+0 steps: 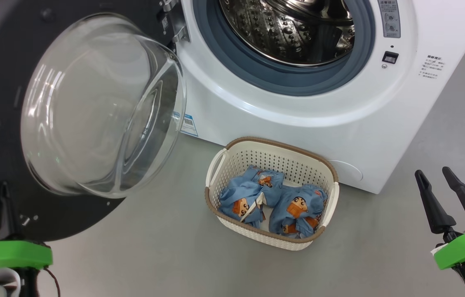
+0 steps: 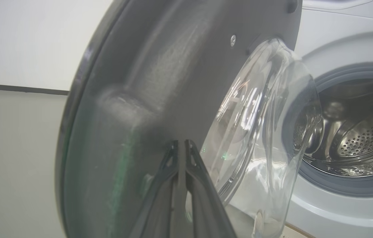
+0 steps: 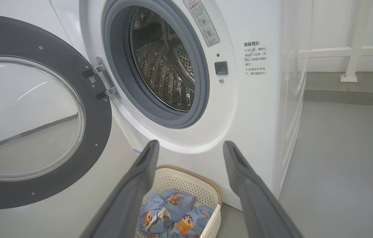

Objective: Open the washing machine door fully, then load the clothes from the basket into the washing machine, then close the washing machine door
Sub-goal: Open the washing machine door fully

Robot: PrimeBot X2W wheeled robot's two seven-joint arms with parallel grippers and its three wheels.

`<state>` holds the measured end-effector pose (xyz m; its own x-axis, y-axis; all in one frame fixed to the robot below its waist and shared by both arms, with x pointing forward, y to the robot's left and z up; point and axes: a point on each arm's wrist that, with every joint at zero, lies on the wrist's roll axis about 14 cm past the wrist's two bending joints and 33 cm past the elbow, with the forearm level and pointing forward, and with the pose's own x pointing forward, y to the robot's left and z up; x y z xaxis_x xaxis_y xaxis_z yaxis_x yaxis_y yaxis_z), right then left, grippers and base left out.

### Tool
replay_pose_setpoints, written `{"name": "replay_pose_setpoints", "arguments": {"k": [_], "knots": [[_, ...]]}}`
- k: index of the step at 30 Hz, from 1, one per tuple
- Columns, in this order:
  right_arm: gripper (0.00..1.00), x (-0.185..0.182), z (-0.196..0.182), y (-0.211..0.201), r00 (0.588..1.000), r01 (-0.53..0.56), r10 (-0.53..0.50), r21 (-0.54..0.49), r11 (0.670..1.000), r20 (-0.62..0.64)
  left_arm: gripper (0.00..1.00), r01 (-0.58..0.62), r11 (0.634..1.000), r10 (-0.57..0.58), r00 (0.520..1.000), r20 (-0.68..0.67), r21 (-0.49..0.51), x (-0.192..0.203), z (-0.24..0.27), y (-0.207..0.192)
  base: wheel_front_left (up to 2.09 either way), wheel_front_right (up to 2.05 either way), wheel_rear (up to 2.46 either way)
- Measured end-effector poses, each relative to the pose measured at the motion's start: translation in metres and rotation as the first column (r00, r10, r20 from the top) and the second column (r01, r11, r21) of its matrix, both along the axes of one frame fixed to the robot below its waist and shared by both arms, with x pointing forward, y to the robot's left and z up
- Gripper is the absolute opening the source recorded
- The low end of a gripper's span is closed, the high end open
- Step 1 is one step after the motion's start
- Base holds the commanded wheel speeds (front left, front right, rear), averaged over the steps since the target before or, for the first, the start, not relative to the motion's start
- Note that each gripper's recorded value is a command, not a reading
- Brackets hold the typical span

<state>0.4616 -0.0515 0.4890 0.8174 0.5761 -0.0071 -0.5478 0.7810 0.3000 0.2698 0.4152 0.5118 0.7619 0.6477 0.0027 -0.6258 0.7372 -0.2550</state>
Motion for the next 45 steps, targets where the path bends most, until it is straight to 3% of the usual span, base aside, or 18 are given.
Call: {"name": "replay_pose_setpoints", "arguments": {"k": [25, 45], "knots": [[1.0, 0.027, -0.02, -0.006, 1.0, -0.004, 0.003, -0.023, 1.0, -0.015, 0.0, -0.143, 0.989, 0.145, 0.987, -0.067, 0.045, 0.019, -0.001, 0.057, 0.0, 0.0, 0.0], [1.0, 0.04, -0.03, -0.01, 1.0, -0.007, 0.006, -0.038, 0.999, -0.019, 0.0, -0.19, 0.981, 0.194, 0.975, -0.112, 0.047, 0.031, -0.007, 0.078, 0.0, 0.0, 0.0]]}}
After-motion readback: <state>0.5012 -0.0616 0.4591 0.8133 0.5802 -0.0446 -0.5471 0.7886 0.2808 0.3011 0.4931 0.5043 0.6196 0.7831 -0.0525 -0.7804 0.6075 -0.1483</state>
